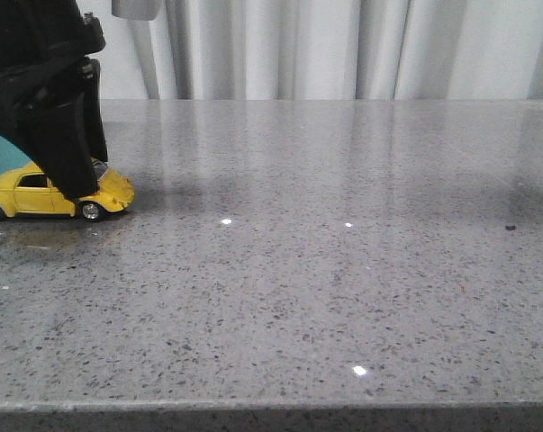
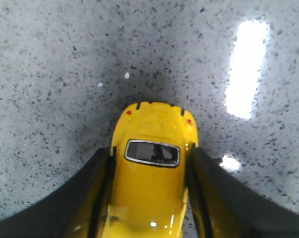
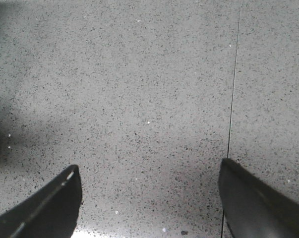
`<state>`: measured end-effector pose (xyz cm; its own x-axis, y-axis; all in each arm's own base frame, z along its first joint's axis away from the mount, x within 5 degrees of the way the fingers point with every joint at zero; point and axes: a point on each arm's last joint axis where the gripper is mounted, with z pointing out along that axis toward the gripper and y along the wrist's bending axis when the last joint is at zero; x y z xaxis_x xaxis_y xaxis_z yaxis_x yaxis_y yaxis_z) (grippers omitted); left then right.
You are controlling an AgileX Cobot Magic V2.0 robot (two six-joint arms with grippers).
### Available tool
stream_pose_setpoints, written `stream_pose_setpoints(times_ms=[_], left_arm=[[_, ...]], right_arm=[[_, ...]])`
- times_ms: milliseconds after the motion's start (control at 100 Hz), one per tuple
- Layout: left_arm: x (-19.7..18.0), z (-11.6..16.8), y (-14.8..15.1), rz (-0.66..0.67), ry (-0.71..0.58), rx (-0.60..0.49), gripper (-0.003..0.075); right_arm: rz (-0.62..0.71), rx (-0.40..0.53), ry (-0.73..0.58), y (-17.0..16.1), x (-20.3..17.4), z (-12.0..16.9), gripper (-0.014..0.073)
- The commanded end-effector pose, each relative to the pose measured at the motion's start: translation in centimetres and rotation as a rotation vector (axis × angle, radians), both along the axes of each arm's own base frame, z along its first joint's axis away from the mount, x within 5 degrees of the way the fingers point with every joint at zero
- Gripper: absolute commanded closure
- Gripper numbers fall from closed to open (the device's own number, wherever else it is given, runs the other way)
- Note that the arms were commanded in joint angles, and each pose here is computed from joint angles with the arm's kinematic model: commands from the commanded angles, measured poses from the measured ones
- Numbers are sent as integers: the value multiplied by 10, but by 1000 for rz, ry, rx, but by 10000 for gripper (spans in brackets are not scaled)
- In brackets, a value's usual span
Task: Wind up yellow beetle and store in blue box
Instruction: 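Lower the left gripper over the beetle and close on its body, then lift the beetle with the left gripper and carry it over the box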
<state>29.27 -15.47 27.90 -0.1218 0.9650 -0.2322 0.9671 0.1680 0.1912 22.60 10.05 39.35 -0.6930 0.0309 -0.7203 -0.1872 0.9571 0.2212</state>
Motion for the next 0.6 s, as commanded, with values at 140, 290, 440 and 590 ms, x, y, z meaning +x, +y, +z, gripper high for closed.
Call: stream_pose_setpoints(times_ms=[140,290,440,590], left_arm=[[1,36,-3,12,-103,-72,603],[10,77,-7,64,-210,-157,603],[16,130,-4,197,-350,-252,603],[16,174,8,369,-485,-299,603]], right_arm=[[6,33,-110,-2,-4,19,25],[6,33,-111,-2,-4,19,25],[6,33,-111,-2,-4,19,25],[6,33,-111,-2,-4,19,25]])
